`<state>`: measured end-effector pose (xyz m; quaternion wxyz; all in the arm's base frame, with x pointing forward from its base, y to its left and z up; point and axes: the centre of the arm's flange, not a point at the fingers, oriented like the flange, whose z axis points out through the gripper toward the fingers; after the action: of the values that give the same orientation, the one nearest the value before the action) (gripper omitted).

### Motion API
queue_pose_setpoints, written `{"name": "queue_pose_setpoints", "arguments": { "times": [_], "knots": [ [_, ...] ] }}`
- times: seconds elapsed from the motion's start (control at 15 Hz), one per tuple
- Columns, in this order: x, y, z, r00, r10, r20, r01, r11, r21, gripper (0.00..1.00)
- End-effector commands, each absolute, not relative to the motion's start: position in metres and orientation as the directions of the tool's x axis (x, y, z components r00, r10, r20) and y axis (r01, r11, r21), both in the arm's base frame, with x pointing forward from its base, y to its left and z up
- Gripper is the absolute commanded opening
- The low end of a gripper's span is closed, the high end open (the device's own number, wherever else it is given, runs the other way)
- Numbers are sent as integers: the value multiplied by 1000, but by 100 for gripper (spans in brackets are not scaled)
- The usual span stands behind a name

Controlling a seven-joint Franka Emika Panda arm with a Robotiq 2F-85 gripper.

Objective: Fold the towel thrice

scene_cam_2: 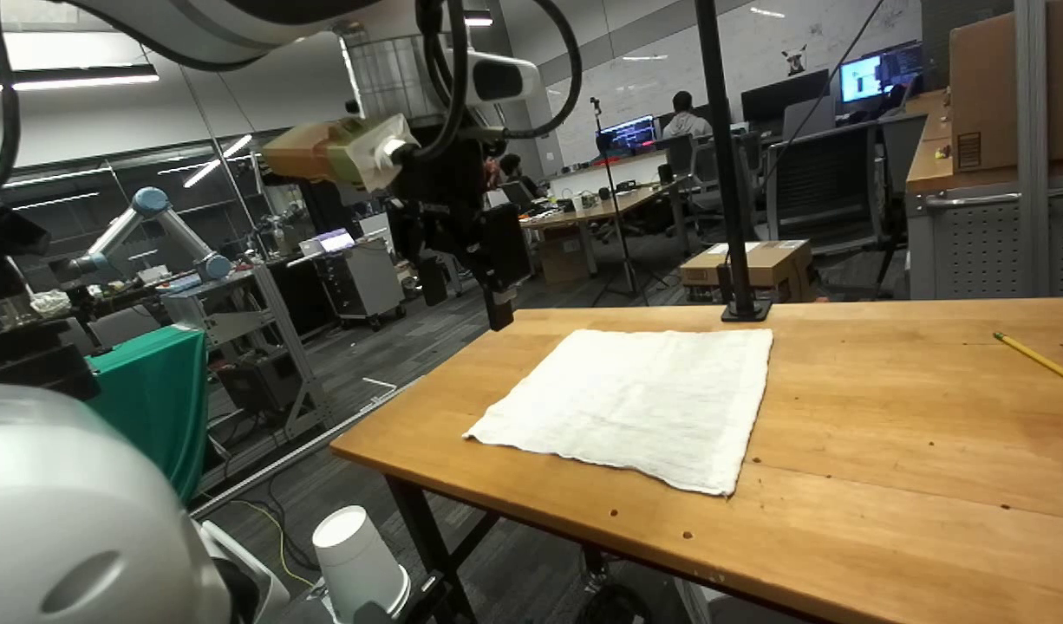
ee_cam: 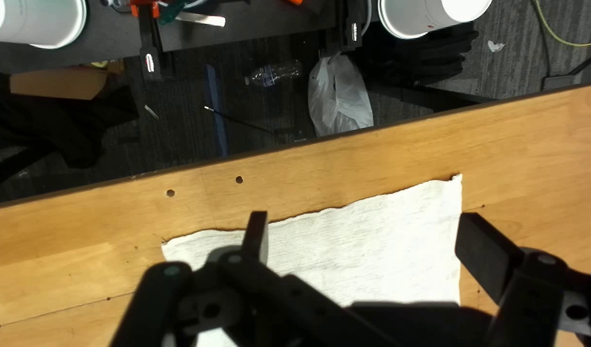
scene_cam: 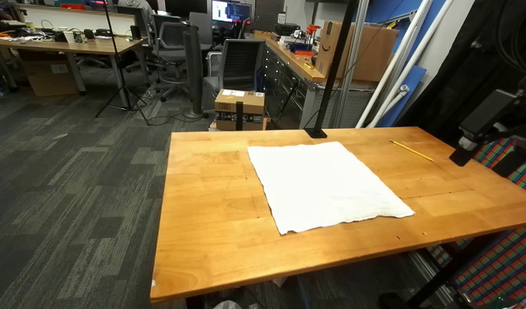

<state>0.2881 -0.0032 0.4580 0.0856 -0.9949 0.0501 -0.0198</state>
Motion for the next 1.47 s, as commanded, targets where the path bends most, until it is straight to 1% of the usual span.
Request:
{"name": "queue_pose_setpoints", "arguments": {
  "times": [0.0, 1.07, 1.2, 1.27, 1.4],
  "knots": [
    [288, -3, 458, 994, -103, 31, -96, -980, -172, 100],
    [288, -2, 455, 994, -105, 26, -99, -979, -177, 100],
    [288, -1, 451, 994, -104, 44, -96, -985, -146, 100],
    [290, -2, 449, 994, -71, 83, -60, -991, -120, 100],
    [297, -7, 449, 993, -47, 111, -41, -997, -61, 100]
  ]
}}
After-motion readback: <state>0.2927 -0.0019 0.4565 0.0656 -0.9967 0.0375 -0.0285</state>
